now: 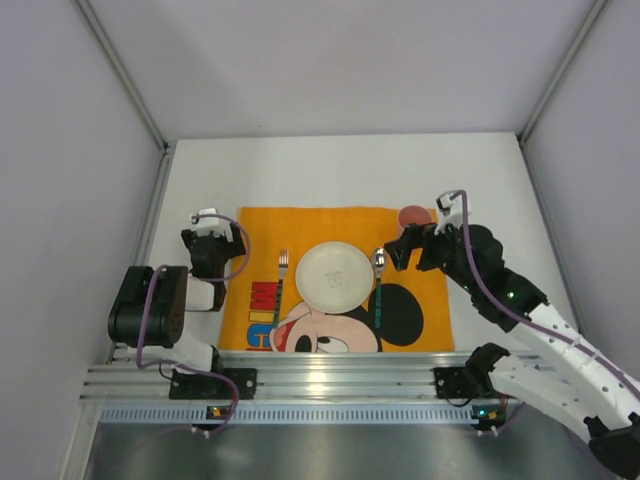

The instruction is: Set the dinner table for one person

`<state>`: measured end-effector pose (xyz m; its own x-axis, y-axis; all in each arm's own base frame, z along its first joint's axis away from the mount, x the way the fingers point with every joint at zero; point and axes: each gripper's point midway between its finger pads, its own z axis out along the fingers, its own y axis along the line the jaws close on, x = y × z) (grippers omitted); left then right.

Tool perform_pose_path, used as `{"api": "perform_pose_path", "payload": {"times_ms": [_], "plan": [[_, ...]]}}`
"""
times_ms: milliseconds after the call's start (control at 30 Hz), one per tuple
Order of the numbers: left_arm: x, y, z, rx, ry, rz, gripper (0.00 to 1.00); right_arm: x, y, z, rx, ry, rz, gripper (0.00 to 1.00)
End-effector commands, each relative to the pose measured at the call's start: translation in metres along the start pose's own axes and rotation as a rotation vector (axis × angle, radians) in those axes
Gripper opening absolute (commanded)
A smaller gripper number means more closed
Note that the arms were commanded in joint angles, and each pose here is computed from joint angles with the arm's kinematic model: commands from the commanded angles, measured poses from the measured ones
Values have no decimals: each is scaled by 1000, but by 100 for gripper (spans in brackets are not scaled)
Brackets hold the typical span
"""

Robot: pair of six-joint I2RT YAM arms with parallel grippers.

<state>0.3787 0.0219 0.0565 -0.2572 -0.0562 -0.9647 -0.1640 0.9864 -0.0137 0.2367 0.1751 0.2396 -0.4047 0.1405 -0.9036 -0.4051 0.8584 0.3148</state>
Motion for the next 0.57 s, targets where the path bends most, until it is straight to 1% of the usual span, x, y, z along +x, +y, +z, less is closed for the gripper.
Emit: {"api": "perform_pose_path", "payload": {"times_ms": [0,33,67,133,200,400,433,533], "plan": [[-28,-11,2,44,-113,-26,99,-35,15,4,-11,-69,84,100],[-28,-11,3,42,-111,-23,99,-28,8,10,29,-37,86,100],[-28,-11,2,44,-111,-23,99,-34,9,10,40,-39,85,100],[-28,-11,2,44,-111,-24,99,-30,2,13,82,-9,77,100],[-28,-11,2,44,-111,-23,99,-27,-2,13,99,-7,66,100],[-29,-11,2,44,-113,-23,99,-31,-8,2,106,-66,55,100],[-29,-11,2,44,-113,-23,99,-36,-7,-1,92,-100,58,100],[-29,-11,2,44,-113,-23,99,-34,-15,-2,135,-108,70,100]]}}
